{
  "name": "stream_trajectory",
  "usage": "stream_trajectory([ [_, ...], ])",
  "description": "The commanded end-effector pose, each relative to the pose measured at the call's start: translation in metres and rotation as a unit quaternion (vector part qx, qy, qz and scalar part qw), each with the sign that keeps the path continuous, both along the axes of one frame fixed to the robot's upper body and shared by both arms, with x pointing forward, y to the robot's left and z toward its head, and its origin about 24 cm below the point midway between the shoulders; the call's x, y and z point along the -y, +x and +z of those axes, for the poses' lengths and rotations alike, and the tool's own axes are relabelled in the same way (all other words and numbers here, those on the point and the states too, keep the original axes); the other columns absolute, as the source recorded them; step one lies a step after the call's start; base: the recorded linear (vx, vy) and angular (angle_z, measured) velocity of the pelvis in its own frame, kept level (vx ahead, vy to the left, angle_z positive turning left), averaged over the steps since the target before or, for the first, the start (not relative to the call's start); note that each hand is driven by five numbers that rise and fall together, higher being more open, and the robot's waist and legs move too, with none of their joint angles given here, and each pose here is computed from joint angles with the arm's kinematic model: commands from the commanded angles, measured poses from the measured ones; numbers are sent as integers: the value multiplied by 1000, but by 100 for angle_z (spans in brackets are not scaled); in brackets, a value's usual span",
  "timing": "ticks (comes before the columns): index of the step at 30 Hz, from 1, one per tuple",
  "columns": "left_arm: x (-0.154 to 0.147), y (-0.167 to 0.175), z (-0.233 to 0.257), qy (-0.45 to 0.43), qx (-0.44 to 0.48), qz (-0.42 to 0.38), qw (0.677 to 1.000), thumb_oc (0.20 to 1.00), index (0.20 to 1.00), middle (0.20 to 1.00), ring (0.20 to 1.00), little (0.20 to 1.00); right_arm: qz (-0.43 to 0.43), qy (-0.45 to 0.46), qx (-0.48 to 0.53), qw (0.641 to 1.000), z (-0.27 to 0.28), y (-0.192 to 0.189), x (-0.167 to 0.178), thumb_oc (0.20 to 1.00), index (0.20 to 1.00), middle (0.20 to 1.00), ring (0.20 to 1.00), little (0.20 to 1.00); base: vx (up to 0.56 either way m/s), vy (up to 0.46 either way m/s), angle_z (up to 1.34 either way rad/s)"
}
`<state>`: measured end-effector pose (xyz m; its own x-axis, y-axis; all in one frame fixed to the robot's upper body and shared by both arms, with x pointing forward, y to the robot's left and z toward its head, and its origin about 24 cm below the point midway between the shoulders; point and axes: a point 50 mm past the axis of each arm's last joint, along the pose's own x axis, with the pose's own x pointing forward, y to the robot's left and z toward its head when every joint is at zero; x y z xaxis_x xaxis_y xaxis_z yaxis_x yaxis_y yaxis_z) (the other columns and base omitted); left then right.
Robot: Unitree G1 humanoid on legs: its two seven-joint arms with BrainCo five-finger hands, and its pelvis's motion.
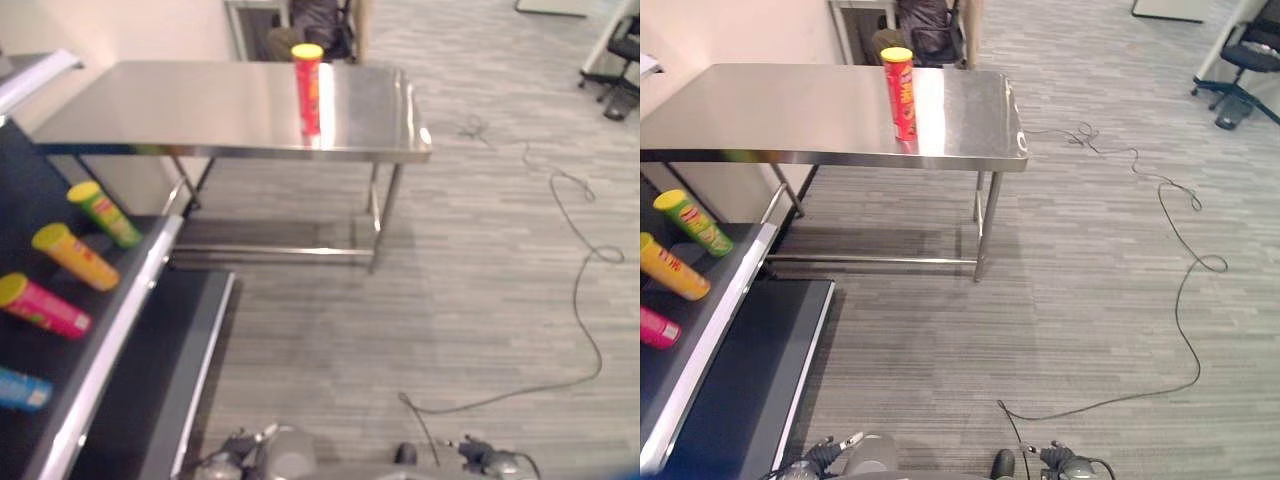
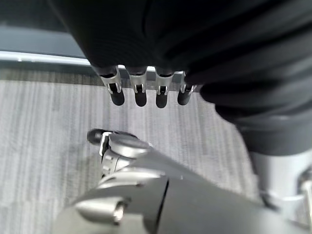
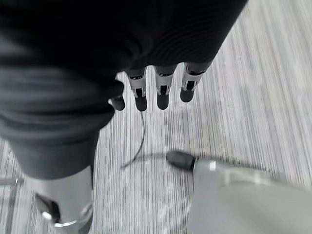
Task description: Put the goods on the table back onto the shelves and tidy them up.
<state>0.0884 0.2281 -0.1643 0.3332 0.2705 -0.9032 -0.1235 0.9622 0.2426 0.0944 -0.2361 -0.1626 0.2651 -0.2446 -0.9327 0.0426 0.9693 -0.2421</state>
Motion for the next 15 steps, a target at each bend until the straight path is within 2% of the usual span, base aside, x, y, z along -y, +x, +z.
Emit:
stream_trajectory([
  [1,-10,-18,-2,-9,-10,86,996,1000,1000,1000,1000,1000,-18,-1,29,999,4,13,4,1000,1000,1000,1000,1000,202,171,-67],
  [2,-13,-27,-2,-5,-20,109,994,1000,1000,1000,1000,1000,-20,1,27,999,4,13,1,1000,1000,1000,1000,1000,429,419,-44],
  [3,-19,-52,-4,-3,-50,148,988,1000,1000,1000,1000,1000,-16,14,16,1000,1,10,-7,1000,1000,1000,1000,1000,621,697,21],
  [4,-22,-68,-4,7,-86,136,987,1000,1000,1000,1000,1000,-4,24,1,1000,-2,5,-15,1000,1000,1000,1000,1000,519,598,66],
  [6,-25,-71,-3,16,-94,121,988,1000,1000,1000,1000,1000,4,31,-1,1000,-4,3,-22,1000,1000,1000,1000,1000,388,489,14],
  [7,-32,-63,-1,29,-87,95,991,1000,1000,1000,1000,1000,35,48,3,998,-6,5,-36,1000,1000,1000,1000,1000,416,562,-23],
  [10,-38,-53,2,47,-86,49,994,1000,1000,1000,1000,1000,65,49,13,997,-5,13,-42,1000,1000,1000,1000,1000,235,361,-14],
  [12,-39,-30,5,70,-72,-29,995,1000,1000,1000,1000,1000,97,45,35,994,-1,26,-47,1000,1000,1000,1000,1000,339,563,6],
  [15,-48,-17,10,90,-59,-54,993,1000,1000,1000,1000,1000,118,43,57,990,2,38,-52,1000,1000,1000,1000,1000,320,360,10],
])
